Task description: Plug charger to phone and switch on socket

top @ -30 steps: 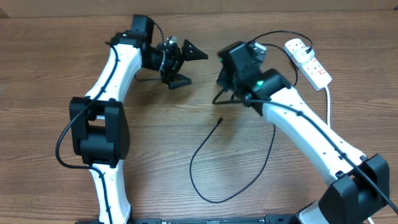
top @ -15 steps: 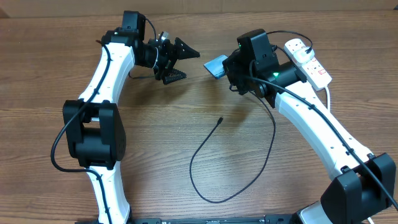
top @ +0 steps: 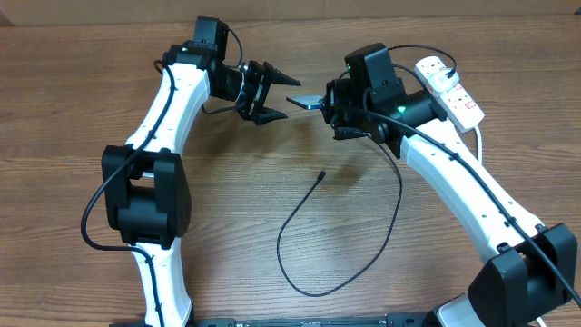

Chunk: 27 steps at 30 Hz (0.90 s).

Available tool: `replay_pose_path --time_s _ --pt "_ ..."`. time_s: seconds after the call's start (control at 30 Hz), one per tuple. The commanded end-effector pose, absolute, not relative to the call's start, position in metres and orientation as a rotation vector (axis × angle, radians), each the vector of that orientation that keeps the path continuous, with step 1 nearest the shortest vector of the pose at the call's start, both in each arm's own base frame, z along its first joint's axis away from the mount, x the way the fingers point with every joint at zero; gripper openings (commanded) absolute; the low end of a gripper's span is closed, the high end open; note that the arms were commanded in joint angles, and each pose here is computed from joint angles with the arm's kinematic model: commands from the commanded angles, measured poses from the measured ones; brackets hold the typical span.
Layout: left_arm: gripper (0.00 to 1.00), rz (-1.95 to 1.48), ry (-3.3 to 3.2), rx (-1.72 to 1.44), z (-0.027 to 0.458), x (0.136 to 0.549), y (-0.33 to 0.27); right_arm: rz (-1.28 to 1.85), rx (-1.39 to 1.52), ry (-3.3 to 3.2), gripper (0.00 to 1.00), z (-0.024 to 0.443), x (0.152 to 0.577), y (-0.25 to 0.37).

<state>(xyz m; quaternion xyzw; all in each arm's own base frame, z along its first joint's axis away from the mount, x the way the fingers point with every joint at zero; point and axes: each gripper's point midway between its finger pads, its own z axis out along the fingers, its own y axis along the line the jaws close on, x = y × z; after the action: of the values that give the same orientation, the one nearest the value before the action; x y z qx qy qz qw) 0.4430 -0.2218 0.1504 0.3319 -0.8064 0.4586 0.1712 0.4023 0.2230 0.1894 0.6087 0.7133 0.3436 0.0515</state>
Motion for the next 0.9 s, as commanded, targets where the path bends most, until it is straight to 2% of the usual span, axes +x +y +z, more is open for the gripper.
replay_pose_path --time_s 0.0,0.2,0.37,0.57,0.73,0.87 --pt "0.63 1.313 -2.246 0.994 0.174 0.442 -0.229 1.151 1.904 2.114 0.04 0.214 0.402 0.239" --pt "0.55 1.309 -2.196 1.017 0.177 0.44 -0.231 1.155 1.934 2.102 0.04 0.214 0.4 0.241" --pt "0.53 1.306 -2.107 1.045 0.184 0.437 -0.234 1.176 2.04 2.062 0.04 0.214 0.395 0.249" --pt "0.41 1.327 -2.073 1.018 0.189 0.434 -0.237 1.178 2.046 2.066 0.04 0.214 0.392 0.254" --pt "0.39 1.342 -2.05 0.995 0.193 0.432 -0.239 1.177 2.045 2.068 0.04 0.214 0.391 0.254" --pt "0.31 1.344 -2.047 0.993 0.194 0.432 -0.239 1.178 2.041 2.072 0.04 0.214 0.391 0.254"
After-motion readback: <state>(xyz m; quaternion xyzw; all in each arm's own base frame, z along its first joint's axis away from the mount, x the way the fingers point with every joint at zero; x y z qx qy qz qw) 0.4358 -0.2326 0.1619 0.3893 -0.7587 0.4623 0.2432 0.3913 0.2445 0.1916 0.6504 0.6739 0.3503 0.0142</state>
